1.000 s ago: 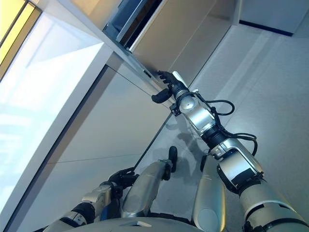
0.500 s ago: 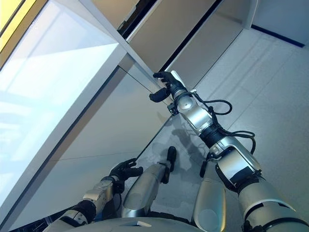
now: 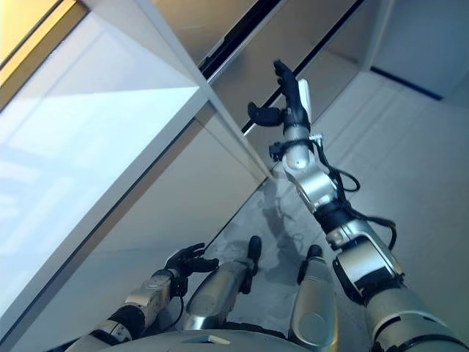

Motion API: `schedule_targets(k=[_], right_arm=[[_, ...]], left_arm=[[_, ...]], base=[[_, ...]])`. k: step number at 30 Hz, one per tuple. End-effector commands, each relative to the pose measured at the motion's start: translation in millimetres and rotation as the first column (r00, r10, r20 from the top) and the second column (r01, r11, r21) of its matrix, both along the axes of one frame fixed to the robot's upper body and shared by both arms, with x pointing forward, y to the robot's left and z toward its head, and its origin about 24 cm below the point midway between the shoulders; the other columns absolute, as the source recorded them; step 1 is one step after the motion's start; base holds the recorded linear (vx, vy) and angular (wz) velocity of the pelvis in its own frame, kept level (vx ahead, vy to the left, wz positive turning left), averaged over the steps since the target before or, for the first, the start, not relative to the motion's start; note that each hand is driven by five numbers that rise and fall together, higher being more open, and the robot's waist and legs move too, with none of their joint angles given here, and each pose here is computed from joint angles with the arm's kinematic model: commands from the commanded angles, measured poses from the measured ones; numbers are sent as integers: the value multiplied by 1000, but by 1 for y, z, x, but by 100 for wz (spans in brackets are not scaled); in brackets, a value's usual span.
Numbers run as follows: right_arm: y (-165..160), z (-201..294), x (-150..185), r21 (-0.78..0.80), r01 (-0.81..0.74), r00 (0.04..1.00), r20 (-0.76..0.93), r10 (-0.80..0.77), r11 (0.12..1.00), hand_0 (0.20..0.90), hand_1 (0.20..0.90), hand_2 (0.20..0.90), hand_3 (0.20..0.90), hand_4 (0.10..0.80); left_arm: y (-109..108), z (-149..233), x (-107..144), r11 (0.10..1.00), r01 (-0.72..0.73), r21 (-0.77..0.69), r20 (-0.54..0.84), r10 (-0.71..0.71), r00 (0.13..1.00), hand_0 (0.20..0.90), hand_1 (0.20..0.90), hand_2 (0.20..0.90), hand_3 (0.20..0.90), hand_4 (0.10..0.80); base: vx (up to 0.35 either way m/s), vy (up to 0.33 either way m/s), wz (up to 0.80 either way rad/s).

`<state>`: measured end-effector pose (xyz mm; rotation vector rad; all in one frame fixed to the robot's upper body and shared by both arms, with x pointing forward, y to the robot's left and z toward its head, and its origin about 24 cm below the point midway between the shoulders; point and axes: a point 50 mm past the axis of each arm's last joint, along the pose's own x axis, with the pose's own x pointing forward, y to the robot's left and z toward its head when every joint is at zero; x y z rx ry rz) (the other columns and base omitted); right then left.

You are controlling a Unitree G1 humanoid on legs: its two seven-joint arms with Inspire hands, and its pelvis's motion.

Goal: Put drinks into fridge and close the fridge

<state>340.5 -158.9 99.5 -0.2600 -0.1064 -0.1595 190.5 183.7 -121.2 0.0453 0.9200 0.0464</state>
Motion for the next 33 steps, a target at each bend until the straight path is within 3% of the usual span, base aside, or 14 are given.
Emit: schedule_targets(k=[1, 4, 6, 11, 13, 17, 19, 20, 23, 33], right_arm=[[-18, -23, -31, 83, -53, 999, 13, 52, 995, 900, 900, 900, 900, 800], [-54, -99, -79, 128, 58, 952, -306, -16, 990, 900, 900, 900, 900, 800], [-66, -128, -99, 151, 130, 902, -428, -54, 980, 900, 900, 900, 900, 800], [-90, -192, -161, 89, 267, 685, -718, -124, 959, 900, 900, 900, 900, 800], [-99, -220, -194, 46, 309, 549, -824, -139, 950, 900, 900, 900, 900, 800], [-90, -248, -236, -16, 247, 345, -933, -103, 969, 900, 900, 900, 900, 800], [-87, -255, -250, -8, 234, 266, -961, -72, 972, 900, 900, 900, 900, 800], [-80, -262, -269, 52, 223, 179, -984, 11, 973, 900, 900, 900, 900, 800], [-74, -269, -288, 53, 215, 72, -997, 38, 975, 900, 900, 900, 900, 800], [-68, -271, -299, 46, 210, 8, -999, 45, 977, 900, 900, 900, 900, 800]], left_arm=[[31, -2, -22, 991, -56, 122, -11, 57, 998, 900, 900, 900, 900, 800], [43, -8, -42, 982, -107, 158, -55, 117, 992, 900, 900, 900, 900, 800], [50, -11, -50, 975, -127, 183, -85, 145, 986, 900, 900, 900, 900, 800], [61, -20, -70, 973, -143, 179, -143, 170, 975, 900, 900, 900, 900, 800], [62, -25, -79, 978, -128, 162, -170, 156, 973, 900, 900, 900, 900, 800], [62, -34, -97, 977, -123, 177, -241, 164, 956, 900, 900, 900, 900, 800], [62, -36, -101, 975, -135, 176, -258, 178, 950, 900, 900, 900, 900, 800], [60, -39, -108, 972, -148, 180, -281, 195, 940, 900, 900, 900, 900, 800], [58, -41, -114, 978, -130, 166, -307, 177, 935, 900, 900, 900, 900, 800], [50, -45, -119, 981, -111, 162, -341, 161, 926, 900, 900, 900, 900, 800]], base=[[101, -98, -6], [87, -106, -15], [48, -67, -16], [29, -50, -14], [33, -52, -2], [21, -26, 0], [0, 0, 0], [0, 0, 0], [12, -1, 0], [8, 1, -1]])
